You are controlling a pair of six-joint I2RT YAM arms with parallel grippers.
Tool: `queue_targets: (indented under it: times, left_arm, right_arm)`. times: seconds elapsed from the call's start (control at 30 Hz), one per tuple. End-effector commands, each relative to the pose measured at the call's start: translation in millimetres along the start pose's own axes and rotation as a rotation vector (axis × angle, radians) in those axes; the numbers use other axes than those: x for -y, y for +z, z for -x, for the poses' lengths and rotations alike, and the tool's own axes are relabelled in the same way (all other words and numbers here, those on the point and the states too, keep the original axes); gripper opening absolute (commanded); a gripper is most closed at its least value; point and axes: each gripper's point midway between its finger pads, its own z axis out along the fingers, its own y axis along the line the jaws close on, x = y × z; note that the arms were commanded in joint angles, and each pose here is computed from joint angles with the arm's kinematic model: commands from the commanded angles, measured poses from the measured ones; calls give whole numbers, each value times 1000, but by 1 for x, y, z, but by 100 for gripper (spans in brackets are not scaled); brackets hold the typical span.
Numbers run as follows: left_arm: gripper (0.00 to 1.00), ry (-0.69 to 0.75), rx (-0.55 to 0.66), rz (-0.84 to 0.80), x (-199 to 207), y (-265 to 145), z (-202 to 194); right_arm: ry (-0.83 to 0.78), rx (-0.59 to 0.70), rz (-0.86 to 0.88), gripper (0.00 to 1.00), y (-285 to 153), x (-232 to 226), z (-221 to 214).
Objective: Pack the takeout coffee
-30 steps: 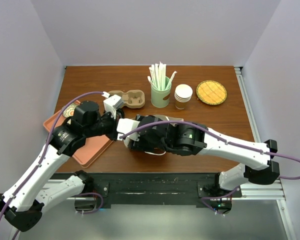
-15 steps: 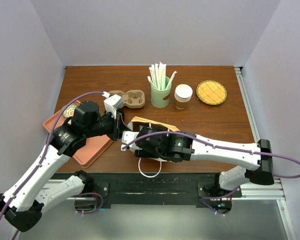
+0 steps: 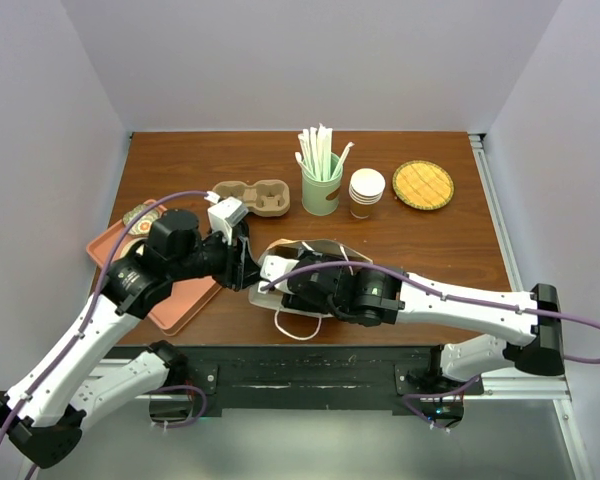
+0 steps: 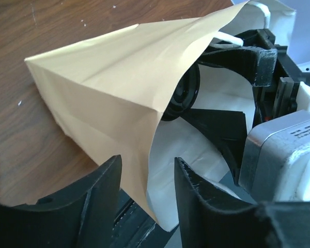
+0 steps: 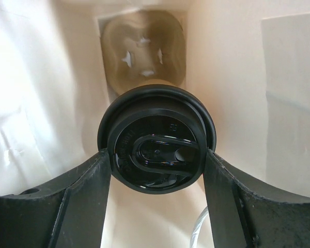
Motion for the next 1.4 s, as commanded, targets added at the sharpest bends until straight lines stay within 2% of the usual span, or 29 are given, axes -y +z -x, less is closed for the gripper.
queue_targets:
  times: [0.0, 0.1, 0.3, 0.57, 0.63, 0.67, 0.7, 0.8, 0.83, 0.87, 0.9, 1.0, 1.13, 1.37]
  left_arm:
    - [51, -49, 6, 46, -1, -7, 6]
    - [47, -73, 40, 92, -7, -10, 10]
    - [47, -90, 8, 95, -17, 13, 2]
    - [47, -25, 38, 111, -26, 29, 20]
    - [43, -10, 40, 87, -23, 34, 24]
    - [40, -10, 39, 80, -22, 34, 24]
    - [25, -2, 41, 67, -20, 36, 26]
    - [2, 4, 43, 21, -11, 34, 25]
    - [0, 9, 69, 9, -7, 28, 27]
    - [0, 5, 67, 10, -8, 28, 19]
    - [0, 22, 129, -9, -1, 19, 26]
    - [0, 5, 212, -56, 4, 13, 18]
    - [0, -21, 182, -131, 14, 15, -3]
    - [0, -25, 170, -120, 11, 12, -18]
  right_arm:
    - [97, 27, -60, 41, -1, 10, 10]
    - [110, 46, -65, 41, 1, 8, 10]
    - [87, 66, -25, 42, -2, 2, 5]
    - [89, 63, 0, 41, -6, -2, -2]
    - [94, 69, -3, 41, -8, 0, -2]
    - [92, 68, 0, 41, -8, -1, -2]
    - [95, 69, -1, 41, -9, 0, -2]
    - [95, 61, -6, 41, -12, 2, -6]
    - [98, 61, -13, 41, -15, 4, -9]
    - [85, 44, -20, 41, -13, 3, -17]
    - [58, 36, -26, 42, -14, 4, -23]
    - [18, 45, -35, 42, -14, 3, -35]
    - [50, 28, -23, 42, -16, 1, -37]
    - [65, -26, -57, 41, -15, 3, -53]
